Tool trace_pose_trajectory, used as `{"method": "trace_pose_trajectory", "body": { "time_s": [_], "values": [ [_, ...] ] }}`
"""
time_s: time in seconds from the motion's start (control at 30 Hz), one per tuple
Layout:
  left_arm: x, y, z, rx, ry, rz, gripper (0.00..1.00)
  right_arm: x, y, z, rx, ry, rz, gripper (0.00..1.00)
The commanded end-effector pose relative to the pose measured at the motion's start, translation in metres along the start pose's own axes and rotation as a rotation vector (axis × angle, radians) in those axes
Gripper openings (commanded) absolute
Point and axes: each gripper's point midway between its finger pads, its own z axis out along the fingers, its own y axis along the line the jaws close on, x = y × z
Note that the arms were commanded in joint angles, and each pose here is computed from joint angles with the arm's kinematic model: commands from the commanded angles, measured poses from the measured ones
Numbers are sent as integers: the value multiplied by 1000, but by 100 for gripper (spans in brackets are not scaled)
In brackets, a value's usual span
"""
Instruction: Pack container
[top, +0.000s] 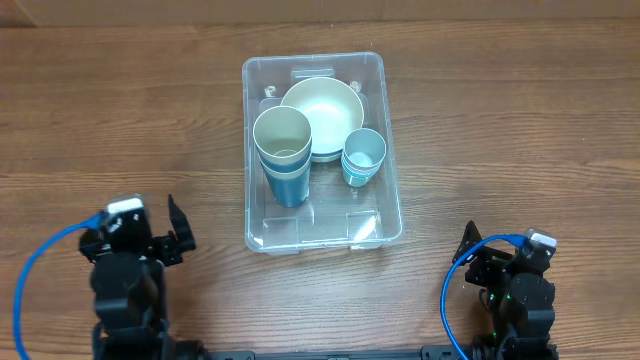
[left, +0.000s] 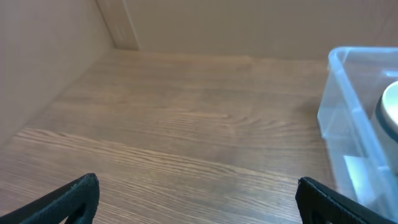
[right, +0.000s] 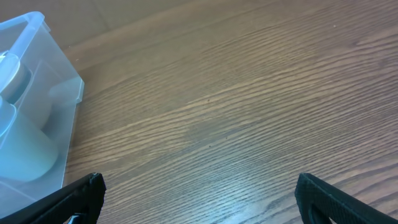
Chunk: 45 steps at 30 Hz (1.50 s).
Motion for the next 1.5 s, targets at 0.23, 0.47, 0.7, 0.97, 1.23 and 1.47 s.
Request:
{"method": "trace_pose_trajectory", "body": {
  "time_s": [0.23,0.47,0.7,0.97,1.23,1.47],
  "values": [
    [51,0,6,-7,-65,6,100,4,-3,2,13,0,-1,100],
    [68,-1,8,-4,-72,4,100,4,-3,2,13,0,-1,100],
    [81,-3,13,1,-80,3,100,4,-3,2,13,0,-1,100],
    [81,-3,13,0,-78,3,100,4,-3,2,13,0,-1,100],
    [81,-3,13,0,-78,3,100,4,-3,2,13,0,-1,100],
    [81,-3,13,0,-78,3,100,4,-3,2,13,0,-1,100]
  ]
}}
